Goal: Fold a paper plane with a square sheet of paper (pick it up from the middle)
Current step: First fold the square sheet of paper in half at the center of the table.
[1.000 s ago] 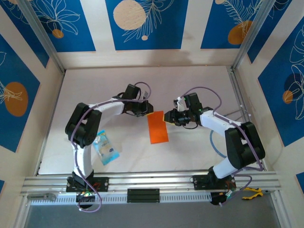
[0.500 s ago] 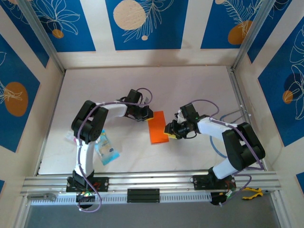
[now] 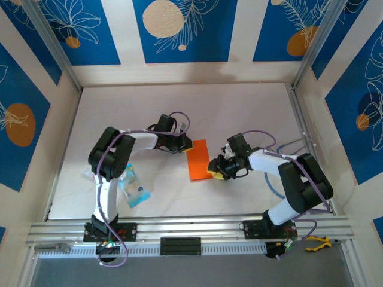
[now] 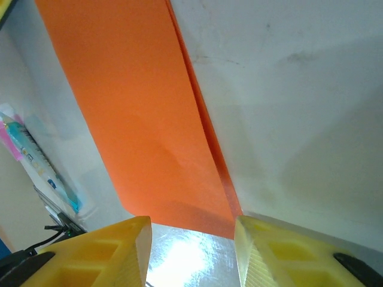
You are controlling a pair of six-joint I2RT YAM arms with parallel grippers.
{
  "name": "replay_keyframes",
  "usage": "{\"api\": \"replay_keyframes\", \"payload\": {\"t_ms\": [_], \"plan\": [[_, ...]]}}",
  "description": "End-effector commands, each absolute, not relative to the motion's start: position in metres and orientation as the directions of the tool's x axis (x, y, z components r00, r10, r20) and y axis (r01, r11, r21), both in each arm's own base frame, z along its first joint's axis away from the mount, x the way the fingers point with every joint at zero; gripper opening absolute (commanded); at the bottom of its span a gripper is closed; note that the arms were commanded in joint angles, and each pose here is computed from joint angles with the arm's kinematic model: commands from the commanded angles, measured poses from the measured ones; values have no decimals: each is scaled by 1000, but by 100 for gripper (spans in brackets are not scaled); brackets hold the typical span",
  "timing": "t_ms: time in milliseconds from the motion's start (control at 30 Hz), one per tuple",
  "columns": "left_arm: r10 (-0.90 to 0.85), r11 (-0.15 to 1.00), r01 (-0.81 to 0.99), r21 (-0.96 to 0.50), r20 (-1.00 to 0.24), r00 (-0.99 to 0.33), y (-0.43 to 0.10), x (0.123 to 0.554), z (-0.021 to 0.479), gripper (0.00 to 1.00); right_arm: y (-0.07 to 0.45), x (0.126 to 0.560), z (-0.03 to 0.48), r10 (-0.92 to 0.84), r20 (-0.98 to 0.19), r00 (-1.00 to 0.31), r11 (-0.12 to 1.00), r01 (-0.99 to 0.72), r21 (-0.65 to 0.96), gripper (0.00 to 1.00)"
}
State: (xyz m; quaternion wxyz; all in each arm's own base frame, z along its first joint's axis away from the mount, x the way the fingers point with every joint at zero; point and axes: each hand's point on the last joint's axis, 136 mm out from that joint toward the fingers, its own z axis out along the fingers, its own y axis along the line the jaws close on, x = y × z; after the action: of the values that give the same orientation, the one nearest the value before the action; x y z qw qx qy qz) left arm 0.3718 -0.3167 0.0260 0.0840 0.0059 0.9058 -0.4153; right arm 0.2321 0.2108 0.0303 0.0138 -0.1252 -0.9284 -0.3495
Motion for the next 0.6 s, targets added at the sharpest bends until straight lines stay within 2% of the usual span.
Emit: {"api": "replay_keyframes", "payload": {"t_ms": [0, 567], "plan": [[-72, 710, 6, -704, -81, -994, -300, 358, -4, 14, 212, 230, 30, 229, 143, -963, 718, 266, 643, 41], [-72, 709, 5, -705, -79, -994, -299, 358, -2, 15, 212, 227, 23, 233, 161, -959, 715, 281, 640, 40]]}}
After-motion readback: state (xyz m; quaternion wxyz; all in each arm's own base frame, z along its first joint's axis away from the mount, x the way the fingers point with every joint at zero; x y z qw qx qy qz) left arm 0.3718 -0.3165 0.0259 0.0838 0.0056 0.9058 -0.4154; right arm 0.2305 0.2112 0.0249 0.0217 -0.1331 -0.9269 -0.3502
